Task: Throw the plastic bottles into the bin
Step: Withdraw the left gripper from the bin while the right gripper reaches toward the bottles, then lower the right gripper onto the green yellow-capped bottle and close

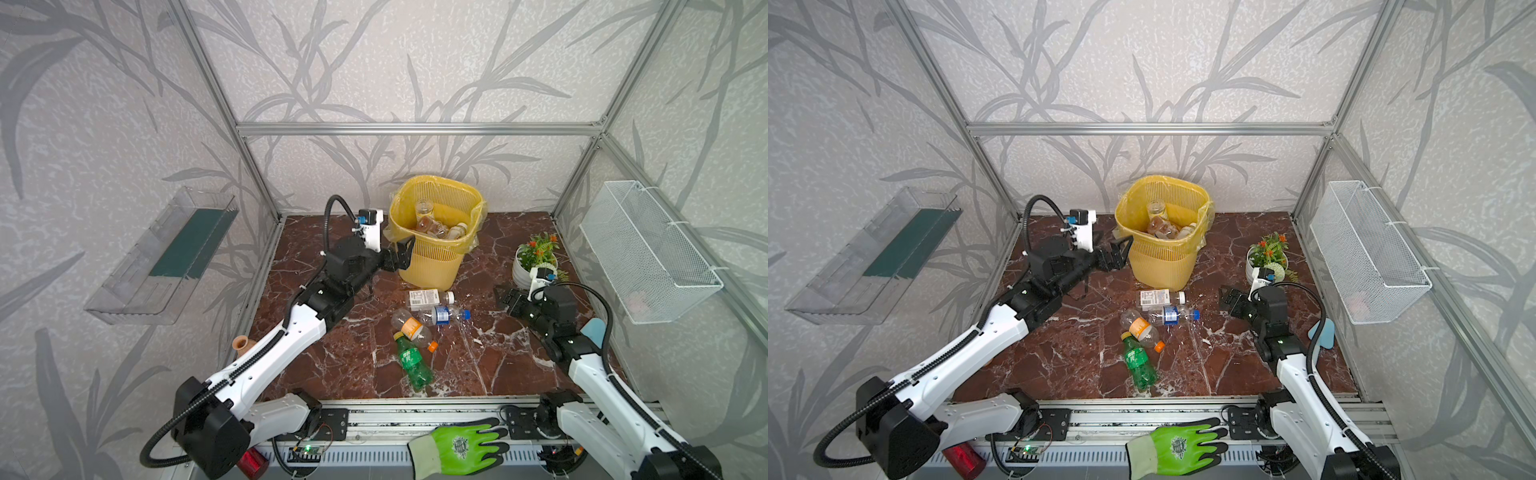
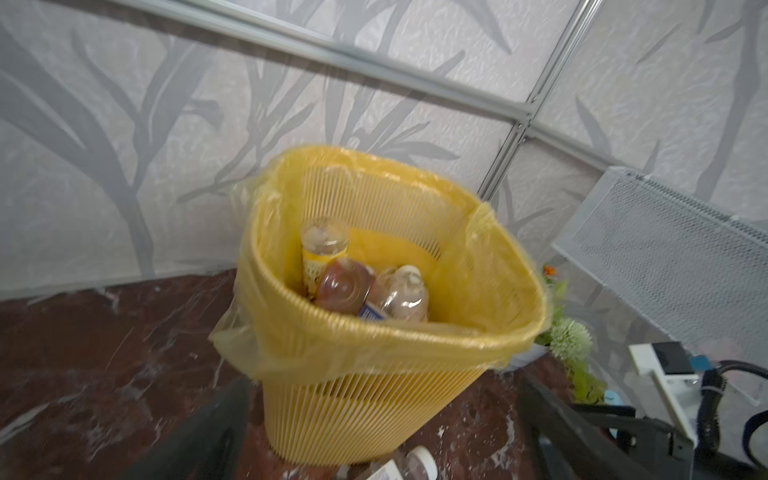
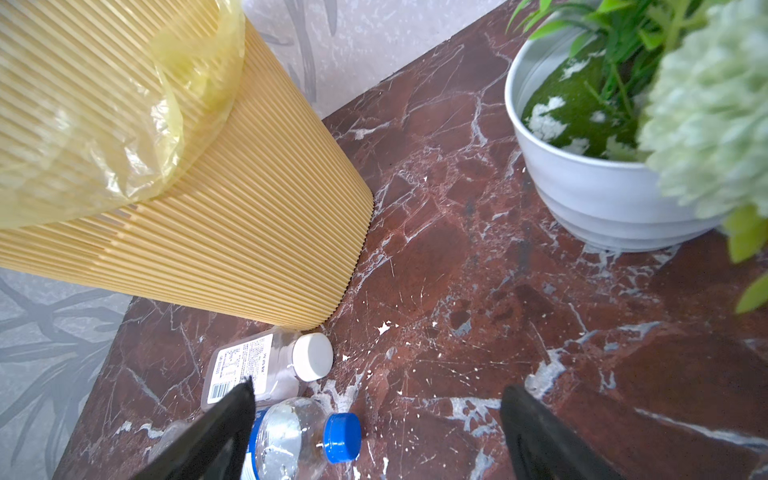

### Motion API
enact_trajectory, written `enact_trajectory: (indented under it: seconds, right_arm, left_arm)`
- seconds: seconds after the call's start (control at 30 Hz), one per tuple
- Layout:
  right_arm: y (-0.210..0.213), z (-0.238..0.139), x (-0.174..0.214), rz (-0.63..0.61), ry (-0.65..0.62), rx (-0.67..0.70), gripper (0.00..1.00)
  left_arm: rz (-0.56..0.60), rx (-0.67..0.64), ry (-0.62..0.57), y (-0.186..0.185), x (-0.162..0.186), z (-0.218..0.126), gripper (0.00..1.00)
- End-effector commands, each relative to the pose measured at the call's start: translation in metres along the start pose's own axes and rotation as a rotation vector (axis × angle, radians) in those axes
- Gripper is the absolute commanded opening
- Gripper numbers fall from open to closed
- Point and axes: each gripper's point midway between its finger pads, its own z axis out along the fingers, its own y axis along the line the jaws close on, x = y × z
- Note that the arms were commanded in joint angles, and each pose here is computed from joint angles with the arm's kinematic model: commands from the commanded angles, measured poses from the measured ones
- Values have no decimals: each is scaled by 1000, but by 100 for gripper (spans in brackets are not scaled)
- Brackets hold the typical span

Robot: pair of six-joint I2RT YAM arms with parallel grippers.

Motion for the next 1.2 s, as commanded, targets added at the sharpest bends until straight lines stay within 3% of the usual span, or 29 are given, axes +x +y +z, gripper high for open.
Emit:
enact_trajectory:
  seconds: [0.0,0.13,0.43,0.67,1.17]
  right_arm:
    - [23,3,-11,-18,-17,-70,92]
    - [35,14,0,-71,32,-94,92]
    - [89,22,40,-220,175,-168,89]
    - [129,1,114,-331,395,-198,87]
    - [186,-39,226,-569,702,-279,80]
  left_arm:
    - [-41,-97,-38,20,4,-23,99]
    - [-138,-251,3,57,44,-39,99]
    - [-160,-482,114,107,102,-62,99]
    - [-173,-562,113,123,112,-72,99]
    - [-217,-691,95,157,127,-105,99]
